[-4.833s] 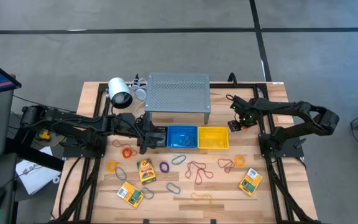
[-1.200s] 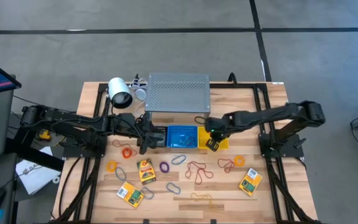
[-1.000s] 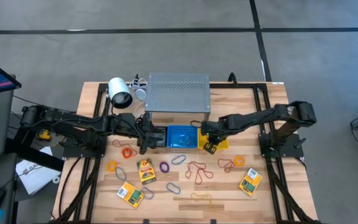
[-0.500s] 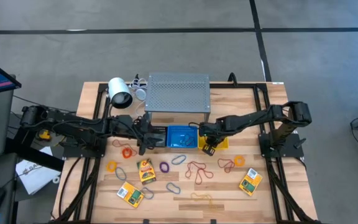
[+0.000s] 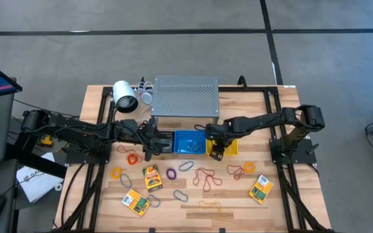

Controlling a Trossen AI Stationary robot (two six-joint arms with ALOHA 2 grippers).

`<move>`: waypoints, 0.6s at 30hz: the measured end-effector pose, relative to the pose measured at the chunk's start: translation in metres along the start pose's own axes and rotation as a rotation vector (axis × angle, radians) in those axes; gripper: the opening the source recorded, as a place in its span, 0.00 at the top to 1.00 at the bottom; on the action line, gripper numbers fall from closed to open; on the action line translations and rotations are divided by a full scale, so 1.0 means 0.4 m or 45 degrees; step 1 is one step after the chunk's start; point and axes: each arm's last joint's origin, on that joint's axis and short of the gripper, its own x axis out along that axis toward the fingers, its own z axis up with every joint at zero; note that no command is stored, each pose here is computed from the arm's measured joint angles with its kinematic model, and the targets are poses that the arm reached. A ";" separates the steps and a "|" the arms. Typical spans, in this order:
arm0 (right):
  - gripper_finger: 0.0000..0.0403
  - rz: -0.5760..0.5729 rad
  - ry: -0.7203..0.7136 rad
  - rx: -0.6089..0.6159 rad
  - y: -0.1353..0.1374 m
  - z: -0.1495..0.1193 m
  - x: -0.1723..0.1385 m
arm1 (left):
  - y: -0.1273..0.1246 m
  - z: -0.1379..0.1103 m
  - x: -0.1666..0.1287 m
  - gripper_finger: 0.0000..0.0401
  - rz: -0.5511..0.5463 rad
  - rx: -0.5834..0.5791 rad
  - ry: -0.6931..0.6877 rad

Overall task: Pick & Place Office Desk Supplies
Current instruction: Put the red rubber band into the blue bin

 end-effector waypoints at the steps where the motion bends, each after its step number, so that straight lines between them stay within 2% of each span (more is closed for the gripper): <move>1: 0.51 -0.009 -0.006 -0.018 0.005 0.005 -0.008 | 0.000 0.000 0.000 0.63 0.000 0.000 0.000; 5: 0.48 -0.093 -0.013 -0.079 0.021 0.018 -0.042 | 0.000 0.000 0.000 0.63 0.000 0.001 0.002; 10: 0.47 -0.272 0.009 -0.149 0.042 0.016 -0.086 | 0.000 -0.003 0.000 0.63 0.001 0.002 0.016; 15: 0.48 -0.398 -0.018 -0.221 0.067 -0.019 -0.143 | 0.000 -0.004 0.000 0.63 0.001 0.002 0.023; 18: 0.49 -0.411 -0.082 -0.217 0.080 -0.047 -0.192 | 0.001 -0.004 0.000 0.63 0.002 0.002 0.023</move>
